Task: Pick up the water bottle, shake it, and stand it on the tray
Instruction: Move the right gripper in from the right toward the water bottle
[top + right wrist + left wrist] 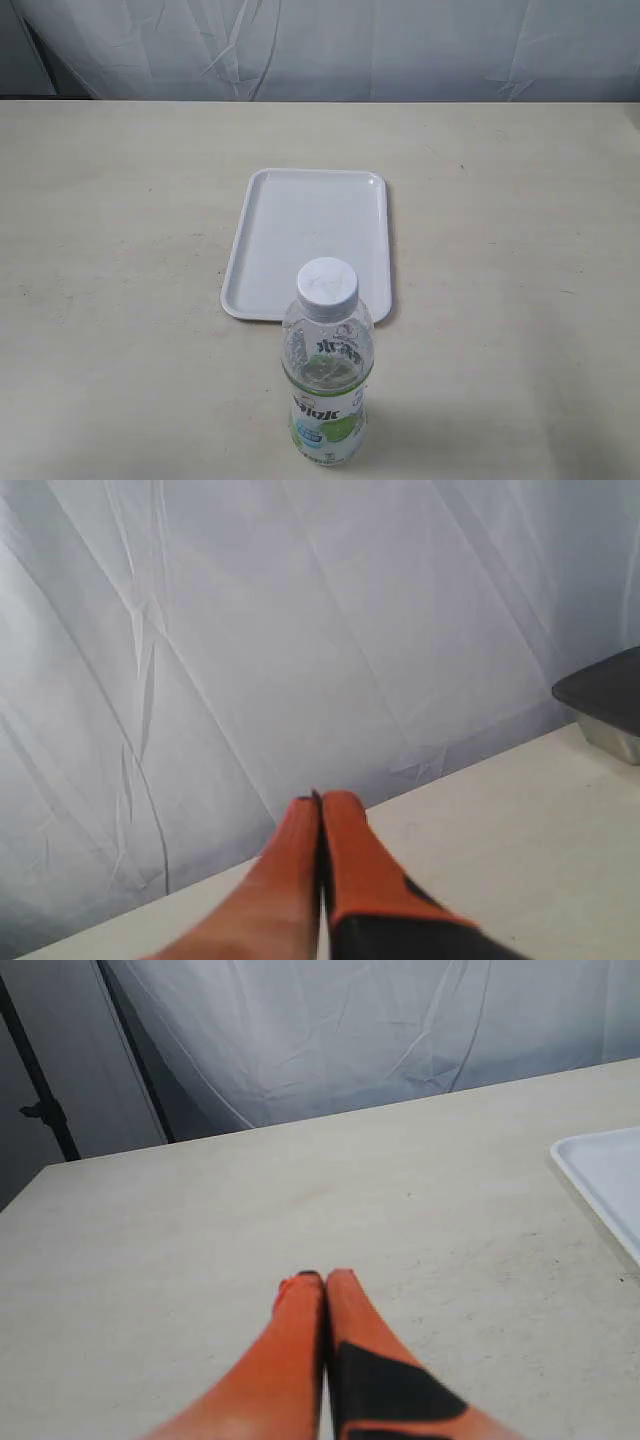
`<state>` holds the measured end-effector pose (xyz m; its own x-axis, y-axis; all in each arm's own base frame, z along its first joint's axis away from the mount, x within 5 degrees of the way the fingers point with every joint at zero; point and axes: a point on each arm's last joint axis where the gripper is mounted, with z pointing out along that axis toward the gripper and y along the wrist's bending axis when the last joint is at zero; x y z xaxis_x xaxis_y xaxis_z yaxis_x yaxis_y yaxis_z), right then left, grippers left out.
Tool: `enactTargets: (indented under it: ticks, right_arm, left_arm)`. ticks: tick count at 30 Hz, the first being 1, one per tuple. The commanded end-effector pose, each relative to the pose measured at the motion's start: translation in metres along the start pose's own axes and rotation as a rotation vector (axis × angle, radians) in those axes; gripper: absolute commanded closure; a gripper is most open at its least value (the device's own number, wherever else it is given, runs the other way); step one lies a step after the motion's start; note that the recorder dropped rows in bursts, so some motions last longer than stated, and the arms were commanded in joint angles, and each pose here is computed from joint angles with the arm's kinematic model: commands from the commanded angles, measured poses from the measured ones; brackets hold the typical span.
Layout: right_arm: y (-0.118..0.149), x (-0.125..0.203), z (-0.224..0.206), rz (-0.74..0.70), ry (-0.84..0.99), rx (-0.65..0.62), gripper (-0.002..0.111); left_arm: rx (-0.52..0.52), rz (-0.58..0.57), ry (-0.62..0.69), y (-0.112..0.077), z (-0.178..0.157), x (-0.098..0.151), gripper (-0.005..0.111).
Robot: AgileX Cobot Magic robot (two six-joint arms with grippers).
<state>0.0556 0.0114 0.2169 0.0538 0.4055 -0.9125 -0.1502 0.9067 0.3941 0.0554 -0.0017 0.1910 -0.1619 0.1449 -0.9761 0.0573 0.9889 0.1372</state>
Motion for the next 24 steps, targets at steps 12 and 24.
enactTargets:
  ticks: [12, 24]
  right_arm:
    - [0.064, 0.000, -0.025, 0.214, 0.220, -0.700, 0.106]
    - [0.062, -0.019, 0.032, -0.204, 0.735, -0.516, 0.109]
  left_arm:
    - [0.000, -0.003, -0.010, 0.000, 0.000, 0.000, 0.106]
    - [0.000, -0.003, -0.010, 0.000, 0.000, 0.000, 0.106]
